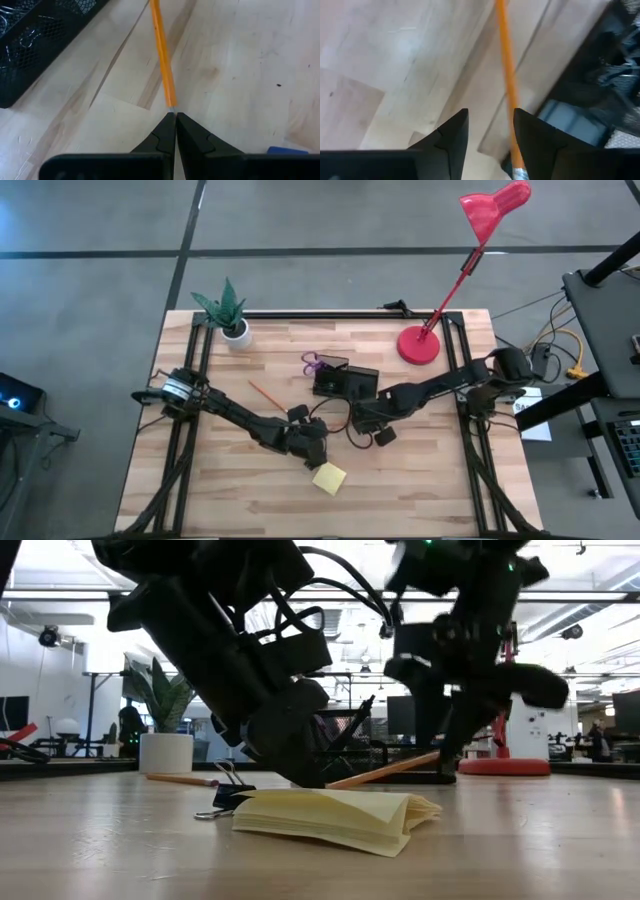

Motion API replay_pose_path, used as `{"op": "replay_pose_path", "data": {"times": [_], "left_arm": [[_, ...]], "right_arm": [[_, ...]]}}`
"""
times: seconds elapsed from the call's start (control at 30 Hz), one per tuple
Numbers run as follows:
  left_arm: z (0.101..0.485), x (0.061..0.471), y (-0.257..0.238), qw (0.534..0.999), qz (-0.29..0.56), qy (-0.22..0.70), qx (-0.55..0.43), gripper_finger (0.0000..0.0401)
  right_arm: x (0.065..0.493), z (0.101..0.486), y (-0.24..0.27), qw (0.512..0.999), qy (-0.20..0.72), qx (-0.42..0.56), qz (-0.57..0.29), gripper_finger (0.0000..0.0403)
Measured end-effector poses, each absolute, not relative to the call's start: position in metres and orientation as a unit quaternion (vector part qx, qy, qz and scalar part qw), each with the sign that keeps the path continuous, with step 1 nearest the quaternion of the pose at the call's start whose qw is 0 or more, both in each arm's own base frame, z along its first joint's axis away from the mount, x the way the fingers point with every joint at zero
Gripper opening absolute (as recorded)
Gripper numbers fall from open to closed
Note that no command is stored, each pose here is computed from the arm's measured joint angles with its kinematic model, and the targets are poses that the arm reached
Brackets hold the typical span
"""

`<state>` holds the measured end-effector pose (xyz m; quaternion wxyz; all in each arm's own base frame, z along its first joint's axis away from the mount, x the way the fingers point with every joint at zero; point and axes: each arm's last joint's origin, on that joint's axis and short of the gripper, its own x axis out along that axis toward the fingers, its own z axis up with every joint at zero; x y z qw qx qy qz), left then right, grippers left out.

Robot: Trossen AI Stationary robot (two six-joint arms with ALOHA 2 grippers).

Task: Pick and place office supplies into organizer
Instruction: Put the bottom orange pencil into the black desk organizer

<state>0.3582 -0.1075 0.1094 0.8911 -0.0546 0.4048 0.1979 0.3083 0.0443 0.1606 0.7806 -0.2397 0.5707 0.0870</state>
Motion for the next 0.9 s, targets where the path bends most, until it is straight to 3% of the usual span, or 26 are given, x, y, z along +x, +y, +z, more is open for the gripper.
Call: {"op": "replay_pose_path", "data": {"times": [0.23,0.6,0.73,0.9], "left_arm": [[0.109,0.357,-0.107,0.891,0.197,0.406,-0.052,0.0],[0.104,0.353,-0.107,0.89,0.199,0.408,-0.052,0.0],[0.103,0.352,-0.107,0.892,0.198,0.404,-0.054,0.0],[0.104,0.352,-0.107,0.893,0.2,0.399,-0.054,0.0]], "right_arm": [[0.314,0.183,0.042,0.798,0.553,-0.226,0.08,0.0156],[0.318,0.149,0.031,0.769,0.592,-0.225,0.082,0.0145],[0.317,0.143,0.028,0.759,0.608,-0.218,0.085,0.0115],[0.314,0.139,0.028,0.747,0.623,-0.211,0.095,0.0046]]}}
